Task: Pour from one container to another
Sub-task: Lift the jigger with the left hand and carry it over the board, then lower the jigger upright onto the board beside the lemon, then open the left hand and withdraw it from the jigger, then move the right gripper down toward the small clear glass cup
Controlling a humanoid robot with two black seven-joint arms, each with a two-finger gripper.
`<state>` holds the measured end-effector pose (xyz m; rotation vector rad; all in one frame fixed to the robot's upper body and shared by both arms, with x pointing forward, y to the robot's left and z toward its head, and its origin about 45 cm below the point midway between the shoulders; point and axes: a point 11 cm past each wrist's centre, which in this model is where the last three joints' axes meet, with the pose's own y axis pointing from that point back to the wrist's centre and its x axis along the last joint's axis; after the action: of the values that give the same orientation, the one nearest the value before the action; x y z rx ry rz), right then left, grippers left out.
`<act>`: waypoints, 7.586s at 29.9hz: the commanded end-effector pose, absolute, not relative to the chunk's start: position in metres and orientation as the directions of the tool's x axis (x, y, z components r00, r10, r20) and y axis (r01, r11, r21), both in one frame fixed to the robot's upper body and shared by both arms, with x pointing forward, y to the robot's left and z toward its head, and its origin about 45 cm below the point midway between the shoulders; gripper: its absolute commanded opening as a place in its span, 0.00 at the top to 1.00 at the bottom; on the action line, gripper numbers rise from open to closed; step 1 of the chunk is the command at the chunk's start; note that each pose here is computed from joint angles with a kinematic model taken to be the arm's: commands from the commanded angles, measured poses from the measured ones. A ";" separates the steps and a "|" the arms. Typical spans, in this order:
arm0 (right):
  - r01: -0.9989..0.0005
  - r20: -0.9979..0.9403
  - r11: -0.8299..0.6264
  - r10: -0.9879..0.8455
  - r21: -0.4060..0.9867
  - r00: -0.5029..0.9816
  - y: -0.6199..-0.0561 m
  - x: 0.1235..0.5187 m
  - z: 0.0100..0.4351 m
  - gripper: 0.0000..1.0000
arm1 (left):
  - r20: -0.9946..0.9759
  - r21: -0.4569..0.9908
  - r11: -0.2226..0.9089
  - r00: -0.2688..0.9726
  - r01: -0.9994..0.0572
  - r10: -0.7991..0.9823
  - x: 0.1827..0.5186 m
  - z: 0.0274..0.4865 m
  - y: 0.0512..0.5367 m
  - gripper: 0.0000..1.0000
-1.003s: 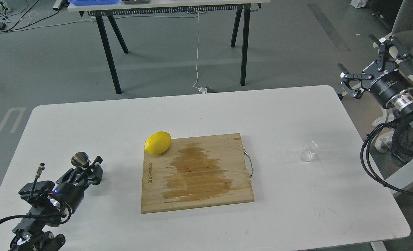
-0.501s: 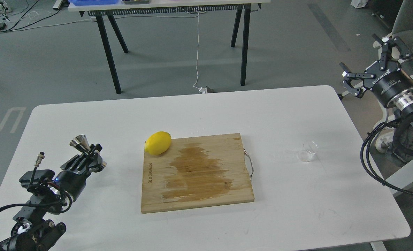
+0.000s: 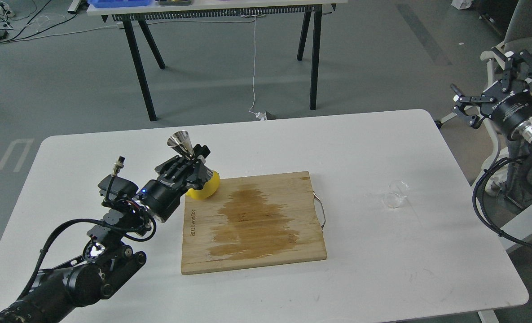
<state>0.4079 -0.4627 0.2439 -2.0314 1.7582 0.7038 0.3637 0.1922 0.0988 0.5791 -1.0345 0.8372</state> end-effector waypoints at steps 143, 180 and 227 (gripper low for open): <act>-0.975 -0.633 -0.176 -0.773 0.138 0.050 -0.451 0.386 0.196 0.01 | 0.594 0.082 0.268 0.263 -0.960 0.761 0.392 0.190 0.375 0.07; -0.978 -0.970 0.053 -0.127 0.204 -0.209 -0.460 0.244 0.154 0.03 | 0.039 0.178 0.400 0.412 -0.899 0.910 0.367 0.179 0.423 0.02; -0.736 -0.734 -0.036 -0.124 0.676 -0.668 -0.367 0.298 0.057 0.03 | 0.005 0.193 0.412 0.420 -0.891 0.907 0.360 0.164 0.413 0.02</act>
<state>0.2954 -0.3702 0.0607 -0.9066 1.7796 1.7443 0.3608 0.4127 0.1642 0.1739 0.1047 1.1340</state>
